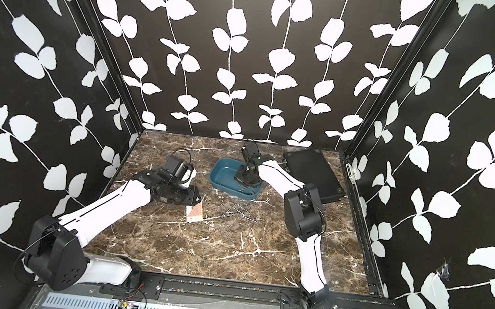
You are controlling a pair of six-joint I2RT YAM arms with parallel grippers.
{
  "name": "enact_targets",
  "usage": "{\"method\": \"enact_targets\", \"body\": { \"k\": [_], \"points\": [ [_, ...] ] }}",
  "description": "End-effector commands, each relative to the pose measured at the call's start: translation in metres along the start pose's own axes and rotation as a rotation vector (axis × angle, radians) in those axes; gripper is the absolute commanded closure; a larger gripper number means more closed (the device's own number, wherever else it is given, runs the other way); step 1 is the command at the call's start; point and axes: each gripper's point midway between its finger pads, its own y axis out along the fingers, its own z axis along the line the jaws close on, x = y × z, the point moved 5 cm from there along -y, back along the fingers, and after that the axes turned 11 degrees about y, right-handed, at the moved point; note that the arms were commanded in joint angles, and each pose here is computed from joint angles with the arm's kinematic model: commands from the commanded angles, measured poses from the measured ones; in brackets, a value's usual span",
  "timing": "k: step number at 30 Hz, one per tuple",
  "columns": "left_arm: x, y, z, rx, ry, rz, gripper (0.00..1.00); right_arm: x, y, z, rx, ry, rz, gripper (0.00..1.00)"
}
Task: Put the nails on the desktop into the storage box
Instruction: Place the nail in the storage box.
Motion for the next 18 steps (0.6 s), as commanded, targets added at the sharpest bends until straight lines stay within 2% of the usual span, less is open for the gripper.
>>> {"method": "enact_targets", "body": {
  "k": [1, 13, 18],
  "points": [
    [-0.005, 0.000, 0.002, -0.011, 0.010, 0.020, 0.57, 0.001, -0.002, 0.002, -0.037, -0.050, 0.023, 1.00],
    [0.002, 0.017, 0.001, -0.051, -0.006, 0.045, 0.54, -0.013, 0.009, -0.023, -0.160, -0.102, 0.125, 1.00],
    [0.003, 0.023, -0.001, -0.074, -0.014, 0.054, 0.51, -0.015, 0.001, -0.024, -0.168, -0.128, 0.130, 0.87]
  ]
}}
